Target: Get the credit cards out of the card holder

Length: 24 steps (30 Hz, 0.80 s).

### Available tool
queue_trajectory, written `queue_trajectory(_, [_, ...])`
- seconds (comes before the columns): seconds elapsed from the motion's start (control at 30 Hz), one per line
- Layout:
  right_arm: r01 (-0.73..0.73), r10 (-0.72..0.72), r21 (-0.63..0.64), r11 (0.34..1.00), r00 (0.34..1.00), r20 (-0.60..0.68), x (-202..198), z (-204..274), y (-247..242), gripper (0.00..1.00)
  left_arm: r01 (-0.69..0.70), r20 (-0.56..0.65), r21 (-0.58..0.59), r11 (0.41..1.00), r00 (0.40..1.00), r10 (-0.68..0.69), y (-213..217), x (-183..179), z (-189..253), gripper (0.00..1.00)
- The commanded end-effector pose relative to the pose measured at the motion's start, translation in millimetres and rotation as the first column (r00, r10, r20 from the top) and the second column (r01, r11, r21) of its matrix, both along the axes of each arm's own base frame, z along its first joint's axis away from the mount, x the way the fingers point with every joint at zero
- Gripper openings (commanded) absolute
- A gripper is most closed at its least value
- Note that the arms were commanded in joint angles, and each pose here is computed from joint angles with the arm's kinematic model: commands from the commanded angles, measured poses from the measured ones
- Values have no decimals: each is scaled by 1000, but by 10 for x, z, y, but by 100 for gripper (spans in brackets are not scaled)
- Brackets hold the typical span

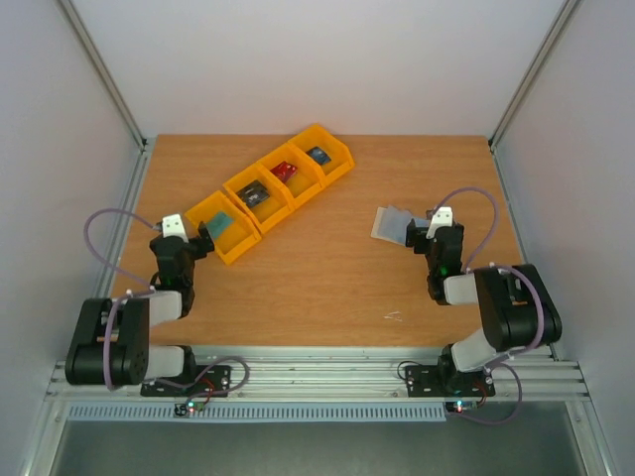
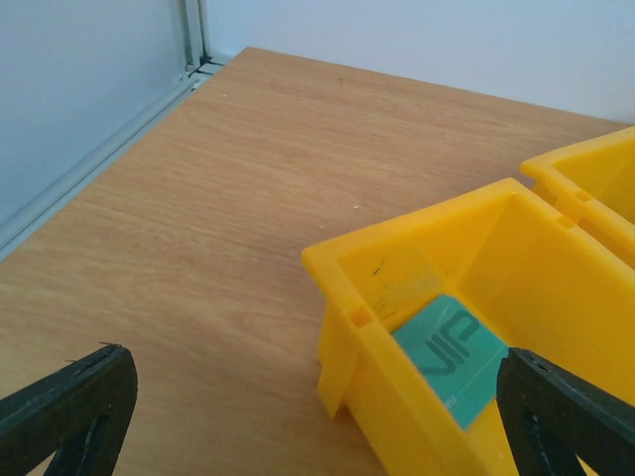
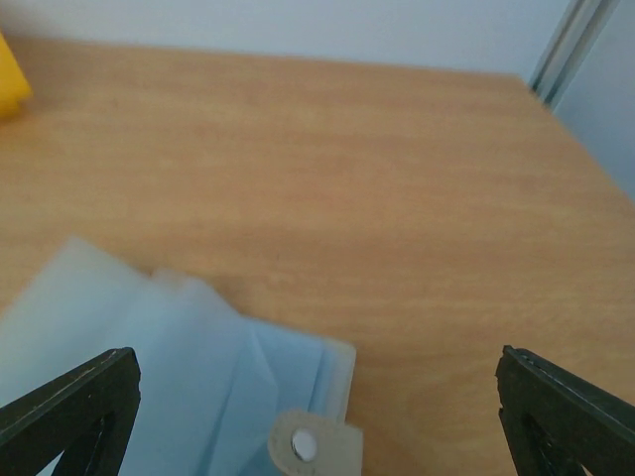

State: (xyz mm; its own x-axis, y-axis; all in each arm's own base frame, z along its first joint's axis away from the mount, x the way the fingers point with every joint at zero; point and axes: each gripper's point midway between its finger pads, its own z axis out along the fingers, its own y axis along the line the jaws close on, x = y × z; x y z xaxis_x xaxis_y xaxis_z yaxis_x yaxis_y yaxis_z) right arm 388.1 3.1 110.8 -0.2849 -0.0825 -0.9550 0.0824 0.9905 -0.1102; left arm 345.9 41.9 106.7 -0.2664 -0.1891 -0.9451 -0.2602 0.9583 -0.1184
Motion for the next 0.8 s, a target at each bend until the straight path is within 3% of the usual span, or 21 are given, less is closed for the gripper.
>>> queue_trajectory(0.0, [-38,33,86,996,998,58,76,-69,-77,99,-26,108,34,999,994,22,76,297,258,99])
queue_trajectory(0.23, [-39,35,181,983,999,26,93,-113,-232,99,144,57,63,988,987,-148,-203,490,75,99])
queue_trajectory(0.37, [-22,28,187,982,999,-29,170,-157,-251,98,137,55,67,988,989,-141,-187,527,86,99])
queue_trajectory(0.77, [-27,33,186,982,999,-27,173,-153,-244,99,140,53,74,987,988,-144,-196,548,86,99])
